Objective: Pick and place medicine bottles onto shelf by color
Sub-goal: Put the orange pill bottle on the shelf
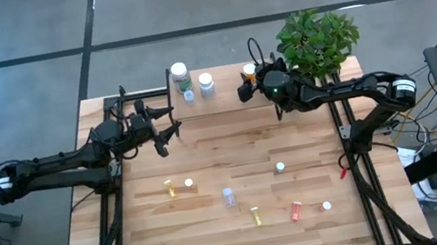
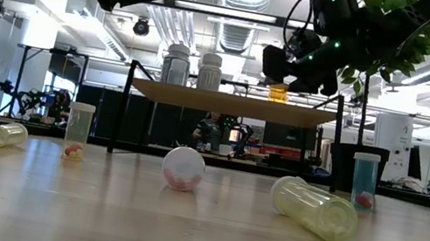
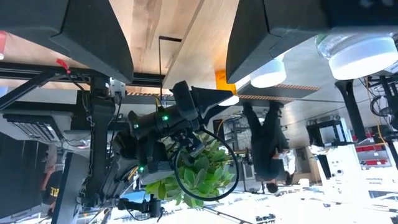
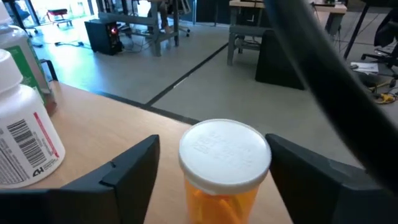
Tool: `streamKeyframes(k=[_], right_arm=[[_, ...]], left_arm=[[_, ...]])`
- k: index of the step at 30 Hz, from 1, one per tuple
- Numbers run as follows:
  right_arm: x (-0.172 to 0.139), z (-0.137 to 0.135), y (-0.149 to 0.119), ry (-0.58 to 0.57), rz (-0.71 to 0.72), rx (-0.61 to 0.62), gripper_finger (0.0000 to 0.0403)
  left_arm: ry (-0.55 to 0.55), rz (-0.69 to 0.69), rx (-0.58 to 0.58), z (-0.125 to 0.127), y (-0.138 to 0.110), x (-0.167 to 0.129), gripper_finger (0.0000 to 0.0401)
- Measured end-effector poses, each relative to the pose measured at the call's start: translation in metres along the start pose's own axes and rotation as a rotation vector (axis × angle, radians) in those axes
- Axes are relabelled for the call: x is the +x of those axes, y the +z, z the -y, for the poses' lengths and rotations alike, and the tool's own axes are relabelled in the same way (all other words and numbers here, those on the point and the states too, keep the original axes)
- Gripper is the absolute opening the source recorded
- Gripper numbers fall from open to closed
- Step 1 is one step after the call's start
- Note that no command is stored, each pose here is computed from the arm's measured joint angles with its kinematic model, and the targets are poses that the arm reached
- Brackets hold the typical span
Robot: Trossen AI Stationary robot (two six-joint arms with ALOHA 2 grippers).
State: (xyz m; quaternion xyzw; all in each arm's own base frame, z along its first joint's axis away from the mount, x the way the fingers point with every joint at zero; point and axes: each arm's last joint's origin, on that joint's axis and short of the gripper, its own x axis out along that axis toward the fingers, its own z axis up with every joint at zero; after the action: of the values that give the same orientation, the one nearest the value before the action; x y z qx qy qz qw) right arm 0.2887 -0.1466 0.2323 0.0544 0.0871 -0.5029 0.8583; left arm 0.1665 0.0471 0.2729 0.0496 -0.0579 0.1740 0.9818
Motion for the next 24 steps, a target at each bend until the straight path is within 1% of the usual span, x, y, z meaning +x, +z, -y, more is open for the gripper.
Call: streamKeyframes(k=[5, 9, 12, 20, 24], right_arm=[[0.0000, 0.0000, 0.0000, 0.000, 0.000, 0.000, 0.0228], [0.0000, 0.0000, 0.0000, 0.000, 0.000, 0.000, 0.0203], [0.0000, 0.0000, 0.0000, -0.001, 0.000, -0.001, 0.0199], [-0.0007, 0.0006, 0.0007, -0.007, 0.000, -0.016, 0.0209], [-0.0022, 0.0024, 0.0029, -0.040, 0.010, -0.036, 0.0207]], left_arm=[[0.000, 0.000, 0.000, 0.0000, 0.0001, 0.0000, 0.0240], [0.000, 0.001, -0.003, 0.0000, 0.0002, -0.0002, 0.0240], [0.000, 0.000, -0.003, 0.0000, 0.0000, 0.0000, 0.0240], [0.000, 0.001, -0.004, 0.0000, 0.0002, -0.0002, 0.0240], [-0.001, 0.002, -0.004, 0.0001, 0.0002, -0.0003, 0.0240]])
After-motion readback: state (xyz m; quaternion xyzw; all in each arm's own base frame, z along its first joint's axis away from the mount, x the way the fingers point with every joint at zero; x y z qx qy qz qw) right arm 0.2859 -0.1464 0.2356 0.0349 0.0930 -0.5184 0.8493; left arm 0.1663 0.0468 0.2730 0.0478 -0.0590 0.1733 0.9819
